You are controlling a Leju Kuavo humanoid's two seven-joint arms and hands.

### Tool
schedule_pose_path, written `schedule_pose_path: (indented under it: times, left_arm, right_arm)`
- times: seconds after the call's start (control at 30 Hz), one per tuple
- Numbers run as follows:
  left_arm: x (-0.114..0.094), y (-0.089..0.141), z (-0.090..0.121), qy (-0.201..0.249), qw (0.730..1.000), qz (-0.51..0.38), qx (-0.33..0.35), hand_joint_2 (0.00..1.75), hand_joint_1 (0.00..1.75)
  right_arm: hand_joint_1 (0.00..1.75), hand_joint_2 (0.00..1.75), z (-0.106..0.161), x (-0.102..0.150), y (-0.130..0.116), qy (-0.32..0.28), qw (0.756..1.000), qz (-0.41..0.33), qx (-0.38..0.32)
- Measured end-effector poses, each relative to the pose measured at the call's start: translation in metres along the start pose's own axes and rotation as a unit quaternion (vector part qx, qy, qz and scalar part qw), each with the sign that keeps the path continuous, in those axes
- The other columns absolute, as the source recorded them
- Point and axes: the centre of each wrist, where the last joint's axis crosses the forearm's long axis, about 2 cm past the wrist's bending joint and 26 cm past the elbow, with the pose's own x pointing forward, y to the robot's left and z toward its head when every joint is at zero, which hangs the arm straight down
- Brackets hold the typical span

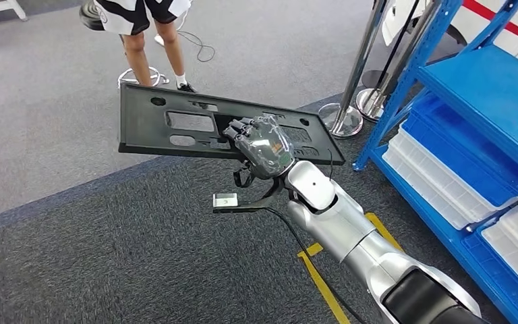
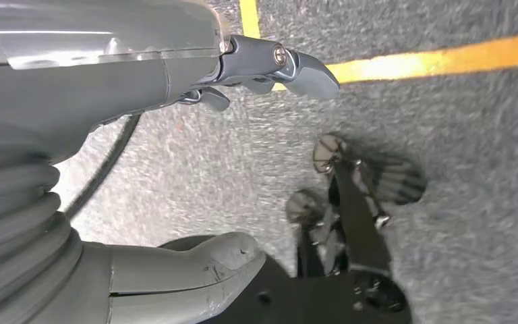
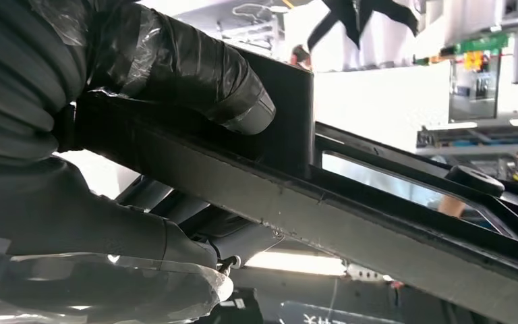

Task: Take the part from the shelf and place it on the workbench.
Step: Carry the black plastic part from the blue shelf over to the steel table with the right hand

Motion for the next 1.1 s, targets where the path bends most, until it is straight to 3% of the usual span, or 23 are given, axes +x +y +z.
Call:
schedule_pose_path:
  times: [0.2, 1.1]
  left_arm:
    - [-0.001, -0.006, 0.000, -0.003, 1.000, -0.004, -0.005, 1.75, 0.00]
    - [-0.003, -0.015, 0.001, -0.002, 1.000, -0.021, -0.013, 1.75, 0.00]
  right_arm:
    - [1.75, 1.75, 0.023, -0.018, 0.002, 0.018, 1.000, 0.013, 0.016]
    - [1.75, 1.75, 0.019, -0.032, -0.003, 0.020, 1.000, 0.018, 0.010]
